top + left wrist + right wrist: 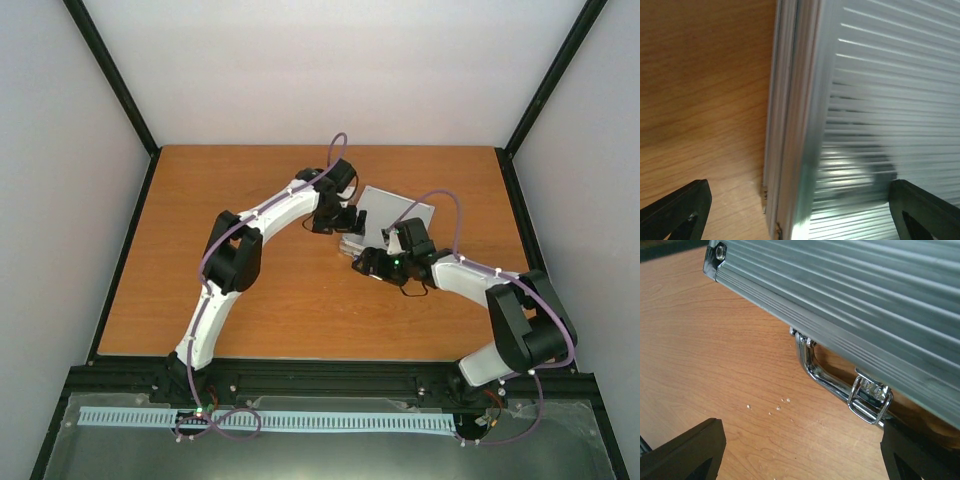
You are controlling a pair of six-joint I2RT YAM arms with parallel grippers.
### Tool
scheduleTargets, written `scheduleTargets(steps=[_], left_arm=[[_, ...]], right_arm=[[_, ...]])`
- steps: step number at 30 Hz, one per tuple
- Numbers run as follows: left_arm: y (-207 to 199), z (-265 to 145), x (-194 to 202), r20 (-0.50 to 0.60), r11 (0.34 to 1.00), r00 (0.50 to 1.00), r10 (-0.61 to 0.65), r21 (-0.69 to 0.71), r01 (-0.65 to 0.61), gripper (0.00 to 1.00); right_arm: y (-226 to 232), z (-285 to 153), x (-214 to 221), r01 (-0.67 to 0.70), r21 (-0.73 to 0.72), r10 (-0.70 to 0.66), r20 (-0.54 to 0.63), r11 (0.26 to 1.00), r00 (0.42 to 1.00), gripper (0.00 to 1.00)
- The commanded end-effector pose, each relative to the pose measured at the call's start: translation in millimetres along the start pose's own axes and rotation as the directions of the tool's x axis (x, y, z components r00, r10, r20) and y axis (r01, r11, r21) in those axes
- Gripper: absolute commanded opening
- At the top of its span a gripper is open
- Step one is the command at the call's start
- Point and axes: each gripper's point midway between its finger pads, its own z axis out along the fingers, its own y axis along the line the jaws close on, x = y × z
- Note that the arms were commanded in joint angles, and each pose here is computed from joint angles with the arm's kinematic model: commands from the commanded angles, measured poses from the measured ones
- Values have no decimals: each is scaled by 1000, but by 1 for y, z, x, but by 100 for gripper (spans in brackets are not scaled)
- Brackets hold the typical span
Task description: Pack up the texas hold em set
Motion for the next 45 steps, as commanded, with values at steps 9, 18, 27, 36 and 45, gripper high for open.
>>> scheduleTargets(steps=[9,18,27,36,45], left_arm=[[28,10,37,-74,997,997,20,-78,-26,100],[36,14,47,-96,995,995,17,-98,-27,100],[38,13,49,-101,994,995,24,-108,-35,100],[41,15,53,-110,993,994,25,-116,-38,100],[44,15,56,-117,992,993,28,-121,-42,100]], right_arm=[[-10,7,-8,24,170,-36,66,985,997,87],[-12,15,-7,5,166,-16,67,986,998,87],[4,19,-11,12,104,-18,63,995,998,87],[10,21,-9,-7,56,4,57,998,998,88],[36,18,-8,-9,-84,12,39,996,999,88]])
